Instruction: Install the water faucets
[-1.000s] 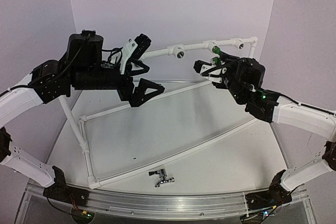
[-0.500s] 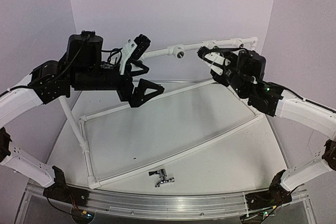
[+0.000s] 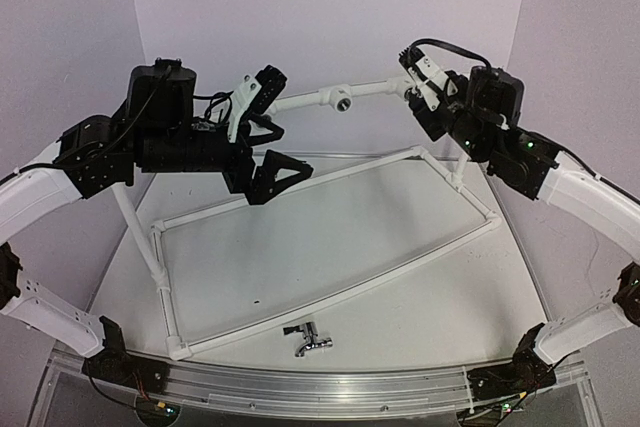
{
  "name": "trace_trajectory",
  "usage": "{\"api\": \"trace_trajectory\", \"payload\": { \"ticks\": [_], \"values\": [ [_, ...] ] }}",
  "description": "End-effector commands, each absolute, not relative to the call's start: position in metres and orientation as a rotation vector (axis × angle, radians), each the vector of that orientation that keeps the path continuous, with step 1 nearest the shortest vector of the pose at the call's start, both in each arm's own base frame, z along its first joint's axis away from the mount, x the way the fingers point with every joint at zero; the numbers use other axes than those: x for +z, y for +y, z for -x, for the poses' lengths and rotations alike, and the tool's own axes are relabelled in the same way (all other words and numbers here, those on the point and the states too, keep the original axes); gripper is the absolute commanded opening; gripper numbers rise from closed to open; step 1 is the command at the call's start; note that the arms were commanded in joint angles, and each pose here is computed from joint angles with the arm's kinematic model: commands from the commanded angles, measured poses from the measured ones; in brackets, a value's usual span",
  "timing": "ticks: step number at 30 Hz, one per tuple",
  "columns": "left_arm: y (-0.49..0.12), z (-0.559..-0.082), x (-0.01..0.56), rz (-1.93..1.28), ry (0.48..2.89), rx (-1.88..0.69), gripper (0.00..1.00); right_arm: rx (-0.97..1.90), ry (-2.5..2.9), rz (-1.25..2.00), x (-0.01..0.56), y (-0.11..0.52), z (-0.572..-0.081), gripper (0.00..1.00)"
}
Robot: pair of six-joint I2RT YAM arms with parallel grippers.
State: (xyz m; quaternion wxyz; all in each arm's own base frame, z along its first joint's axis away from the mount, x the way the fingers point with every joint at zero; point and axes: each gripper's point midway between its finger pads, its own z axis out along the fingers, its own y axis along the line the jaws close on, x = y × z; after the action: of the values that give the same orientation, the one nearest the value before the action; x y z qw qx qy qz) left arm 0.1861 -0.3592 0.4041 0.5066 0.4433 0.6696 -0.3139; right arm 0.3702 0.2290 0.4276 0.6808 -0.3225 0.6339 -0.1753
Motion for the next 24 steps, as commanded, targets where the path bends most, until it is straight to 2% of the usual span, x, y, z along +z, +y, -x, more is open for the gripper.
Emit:
{"api": "trace_trajectory", "payload": {
  "ticks": [1,18,24],
  "values": [
    [-0.355,-0.185,0.426,-1.029,1.554,-0.778,1.00,-0.284,1.433,0.615,0.452,0.219,-0.370,0.51],
    [-0.358,-0.187,0.425,-1.034,1.553,-0.776,1.00,-0.176,1.478,0.534,0.471,0.196,-0.383,0.65],
    [-0.357,-0.186,0.425,-1.032,1.553,-0.776,1.00,-0.167,1.520,0.514,0.468,0.184,-0.394,0.66]
  ]
}}
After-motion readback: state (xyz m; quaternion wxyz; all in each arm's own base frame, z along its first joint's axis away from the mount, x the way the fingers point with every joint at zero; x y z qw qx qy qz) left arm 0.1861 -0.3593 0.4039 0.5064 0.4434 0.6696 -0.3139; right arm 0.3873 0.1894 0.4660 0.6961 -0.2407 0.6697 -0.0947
